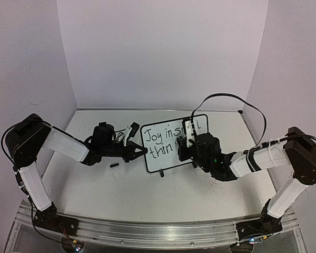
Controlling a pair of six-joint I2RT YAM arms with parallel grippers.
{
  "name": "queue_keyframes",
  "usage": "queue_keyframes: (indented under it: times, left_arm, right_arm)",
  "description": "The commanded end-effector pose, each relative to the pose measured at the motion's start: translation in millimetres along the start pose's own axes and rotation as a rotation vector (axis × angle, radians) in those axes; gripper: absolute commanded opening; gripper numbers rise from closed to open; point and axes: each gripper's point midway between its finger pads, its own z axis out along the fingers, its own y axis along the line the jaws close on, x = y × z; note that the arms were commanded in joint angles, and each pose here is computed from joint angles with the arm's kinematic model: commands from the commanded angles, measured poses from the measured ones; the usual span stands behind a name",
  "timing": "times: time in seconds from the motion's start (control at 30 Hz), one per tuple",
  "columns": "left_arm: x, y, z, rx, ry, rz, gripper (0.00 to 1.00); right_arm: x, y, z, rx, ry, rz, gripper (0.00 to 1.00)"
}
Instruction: Write a sentence on the whiteboard
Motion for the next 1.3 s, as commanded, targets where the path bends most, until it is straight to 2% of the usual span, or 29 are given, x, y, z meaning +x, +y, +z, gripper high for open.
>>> queue_keyframes:
  times: [0.0,0.53,0.97,1.27]
  left_arm:
    - [12.3,24.9,-6.3,-0.117,0.048,0.022,0.00]
    - [12.1,25.1,-7.2,-0.118,0.047,0.023,0.00]
    - [12.9,25.9,-7.5,-0.120,0.049,0.021,0.00]
    - [12.6,25.7,-7.5,-0.120,0.048,0.020,0.00]
  right_arm:
    - [-18.8,6.8,5.6,-0.010,-0.049,0.012,0.00]
    - [-0.7,18.6,8.4,-0.051,-0.002,0.010,0.00]
    - [22.0,8.8,-0.9,-0.027,0.049,0.018,0.00]
    - [13.5,-1.3,-1.8,0.029,0.024,0.006,0.00]
